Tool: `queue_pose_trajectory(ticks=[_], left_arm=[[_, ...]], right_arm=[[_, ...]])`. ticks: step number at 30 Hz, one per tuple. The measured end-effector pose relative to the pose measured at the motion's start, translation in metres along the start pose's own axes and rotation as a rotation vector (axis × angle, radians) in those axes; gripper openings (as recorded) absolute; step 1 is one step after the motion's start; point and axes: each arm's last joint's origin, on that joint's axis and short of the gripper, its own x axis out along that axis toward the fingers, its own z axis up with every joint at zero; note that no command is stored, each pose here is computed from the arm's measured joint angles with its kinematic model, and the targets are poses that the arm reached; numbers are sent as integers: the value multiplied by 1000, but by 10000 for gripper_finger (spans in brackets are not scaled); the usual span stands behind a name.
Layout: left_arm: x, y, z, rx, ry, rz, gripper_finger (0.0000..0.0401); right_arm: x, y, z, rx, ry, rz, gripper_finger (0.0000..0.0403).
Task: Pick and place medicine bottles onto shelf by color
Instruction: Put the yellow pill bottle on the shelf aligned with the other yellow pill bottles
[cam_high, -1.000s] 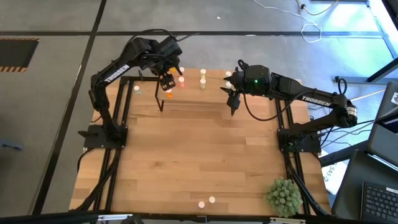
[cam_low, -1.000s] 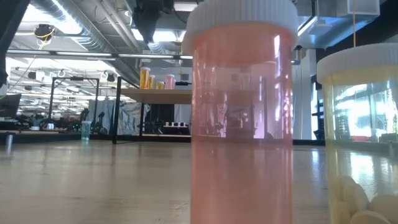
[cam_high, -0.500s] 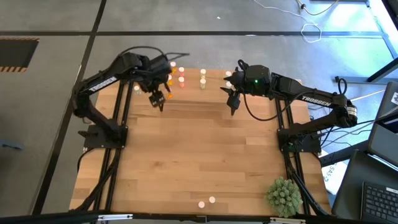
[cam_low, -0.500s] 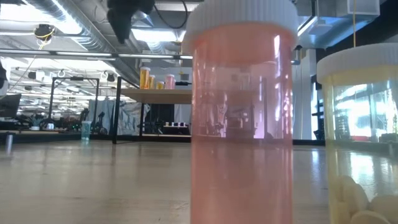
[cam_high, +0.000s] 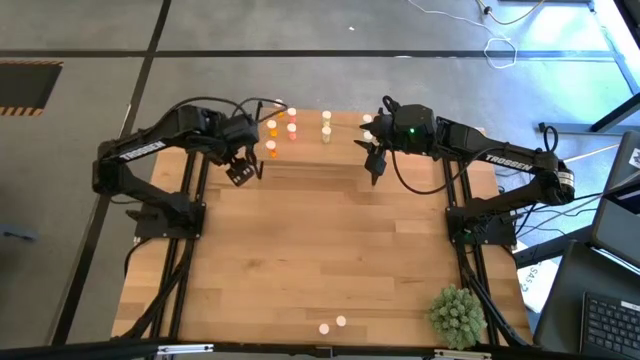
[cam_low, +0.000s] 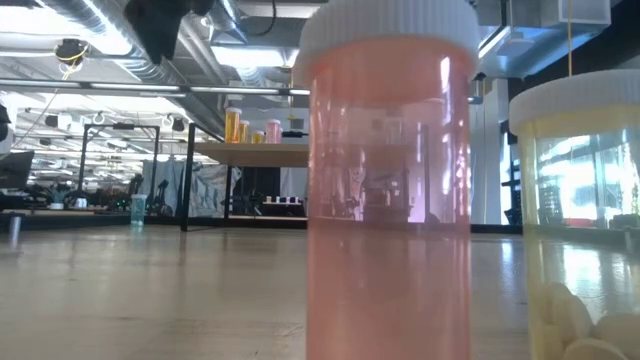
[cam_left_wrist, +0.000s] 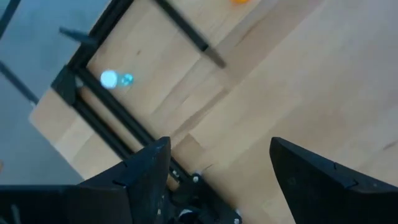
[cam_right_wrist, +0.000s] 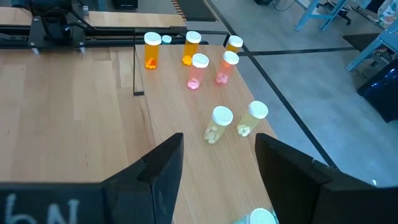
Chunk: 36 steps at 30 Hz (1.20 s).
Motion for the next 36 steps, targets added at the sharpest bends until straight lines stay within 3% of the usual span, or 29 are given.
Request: queue_pose_trajectory(ticks=[7,16,28,36], left_arm=[[15,13,-1,-75,52,44,269],[12,8,-5,2,39,3,269],[-29,-21,-36,123,-197,-220,269],[-44,-55,-55,238,-242,-360,269]], right_arm=[[0,0,0,0,0,0,202],[0,0,0,0,0,0,202],[0,0,0,0,0,0,202],[0,0,0,0,0,0,202]])
